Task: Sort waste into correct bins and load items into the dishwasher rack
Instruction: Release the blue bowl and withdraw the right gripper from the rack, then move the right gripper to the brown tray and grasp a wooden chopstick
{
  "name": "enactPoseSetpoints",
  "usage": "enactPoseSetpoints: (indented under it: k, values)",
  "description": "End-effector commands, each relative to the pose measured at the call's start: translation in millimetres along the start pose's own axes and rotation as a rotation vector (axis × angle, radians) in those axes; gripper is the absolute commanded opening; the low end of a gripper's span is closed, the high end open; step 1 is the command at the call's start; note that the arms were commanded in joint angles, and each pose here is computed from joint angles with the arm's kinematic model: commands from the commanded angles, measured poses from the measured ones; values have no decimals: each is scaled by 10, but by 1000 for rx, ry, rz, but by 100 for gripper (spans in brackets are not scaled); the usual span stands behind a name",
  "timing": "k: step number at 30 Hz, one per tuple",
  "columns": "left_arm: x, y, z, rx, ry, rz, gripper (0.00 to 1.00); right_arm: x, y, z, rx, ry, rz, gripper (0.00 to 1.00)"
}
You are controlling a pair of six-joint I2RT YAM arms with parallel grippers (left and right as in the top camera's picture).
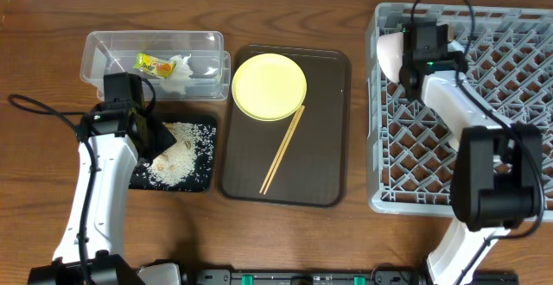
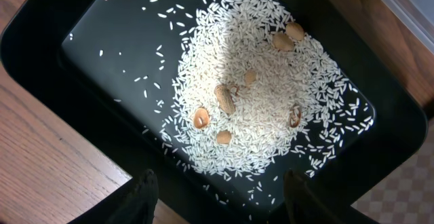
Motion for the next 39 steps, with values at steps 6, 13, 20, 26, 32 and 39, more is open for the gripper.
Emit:
enactPoseSetpoints:
  k: [6,13,20,26,32,39]
  values:
    - [-40,47,9,1,12,-18,62,-424,861,43,-451,-147,-130,59]
    - [-40,47,9,1,12,-18,63,-369,1858,623,-1120,-107,-108,57]
    - [-41,47,9,1,12,-18,63,2,2422,1157,-1274,18,9,56]
    - [-41,47,9,1,12,-18,63,451,2625,1603,-1190,101,137,56]
    - [-40,47,9,1,12,-18,63,970,2548,2022,-1003,117,275,52]
    - [-41,47,9,1,12,-18,63,1441,2421,2366,-908,181,365,50]
Point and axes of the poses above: each gripper's point midway between its finger pads, its own y axis back along the fingers, its own z axis along the line the jaws close on, x = y × z, the point moved 2 cm from there along y, back along the fingers, and after that the axes turned 8 degrees about -y, right-handed, at the moved point
